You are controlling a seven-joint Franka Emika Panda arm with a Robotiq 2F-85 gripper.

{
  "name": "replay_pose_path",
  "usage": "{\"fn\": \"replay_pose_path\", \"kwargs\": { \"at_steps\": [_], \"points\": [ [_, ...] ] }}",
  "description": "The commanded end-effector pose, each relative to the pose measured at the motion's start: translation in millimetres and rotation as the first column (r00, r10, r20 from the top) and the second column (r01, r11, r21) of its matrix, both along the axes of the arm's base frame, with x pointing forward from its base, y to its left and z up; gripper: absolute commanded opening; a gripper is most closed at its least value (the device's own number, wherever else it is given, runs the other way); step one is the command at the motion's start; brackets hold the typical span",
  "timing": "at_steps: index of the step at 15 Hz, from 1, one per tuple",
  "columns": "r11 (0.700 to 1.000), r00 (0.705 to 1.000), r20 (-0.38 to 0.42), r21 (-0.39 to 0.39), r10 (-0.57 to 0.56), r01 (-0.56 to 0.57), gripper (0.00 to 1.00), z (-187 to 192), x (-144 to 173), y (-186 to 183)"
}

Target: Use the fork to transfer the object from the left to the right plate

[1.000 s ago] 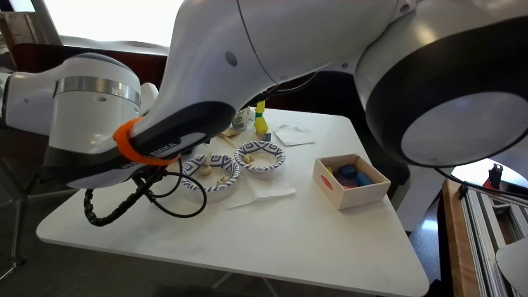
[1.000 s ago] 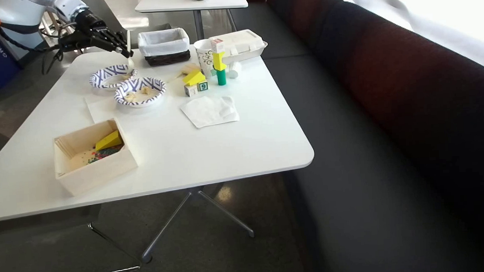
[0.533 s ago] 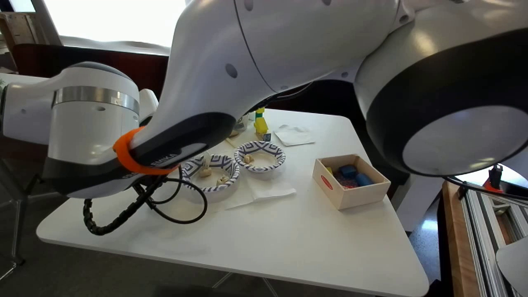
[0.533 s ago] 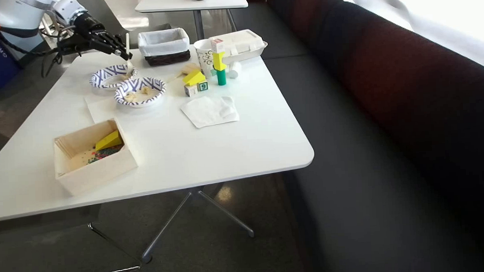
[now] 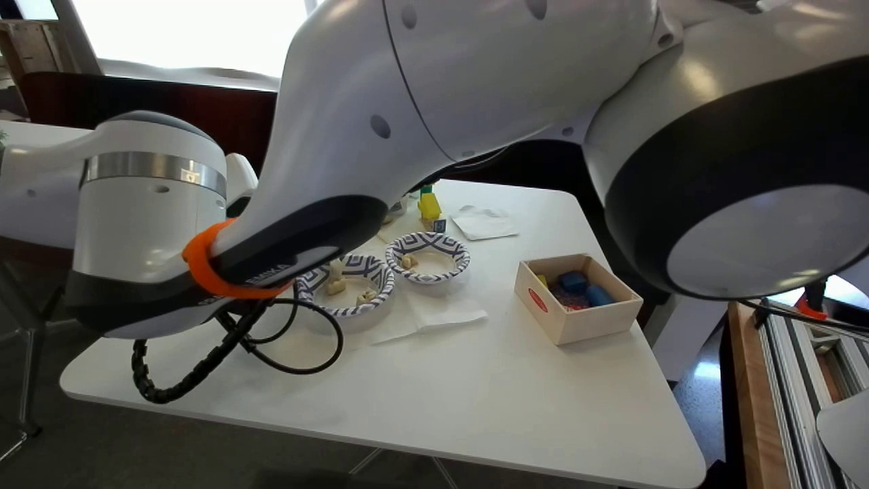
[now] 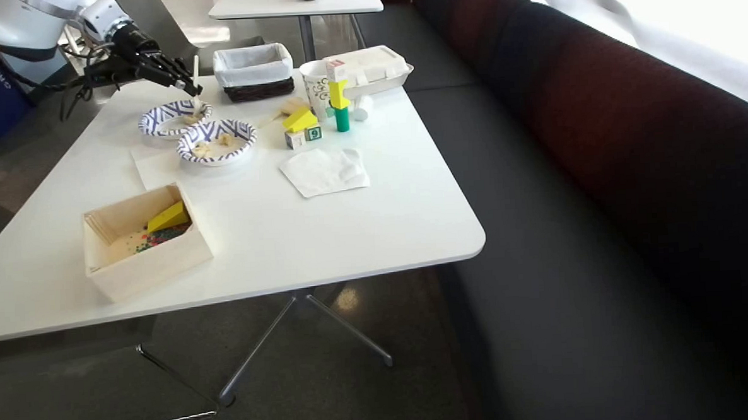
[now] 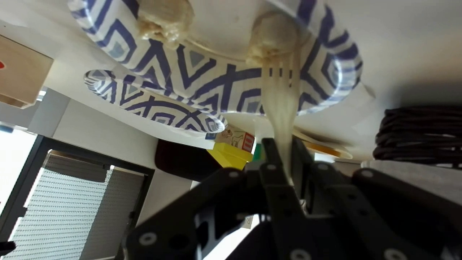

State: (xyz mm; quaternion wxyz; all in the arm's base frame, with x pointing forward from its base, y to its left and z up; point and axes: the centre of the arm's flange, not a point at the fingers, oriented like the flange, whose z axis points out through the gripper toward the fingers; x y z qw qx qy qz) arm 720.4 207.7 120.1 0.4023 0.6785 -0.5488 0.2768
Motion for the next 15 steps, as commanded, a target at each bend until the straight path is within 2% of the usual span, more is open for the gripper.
{"fn": "replay_pose_path", "kwargs": {
  "at_steps": [1, 2, 5, 10, 15],
  "points": [
    [0.990, 1.000, 0.015, 0.140, 0.012, -0.014, 0.03, -14, 24, 5],
    [0.988, 1.000, 0.019, 0.152, 0.009, -0.012, 0.03, -11, 25, 2],
    [0.967, 0.998, 0.059, 0.255, -0.013, -0.002, 0.03, 1, 26, -16],
    [0.909, 0.992, 0.116, 0.416, -0.043, -0.009, 0.03, 13, 31, -38],
    [0.871, 0.987, 0.159, 0.488, -0.029, -0.053, 0.03, 29, 30, -41]
  ]
}}
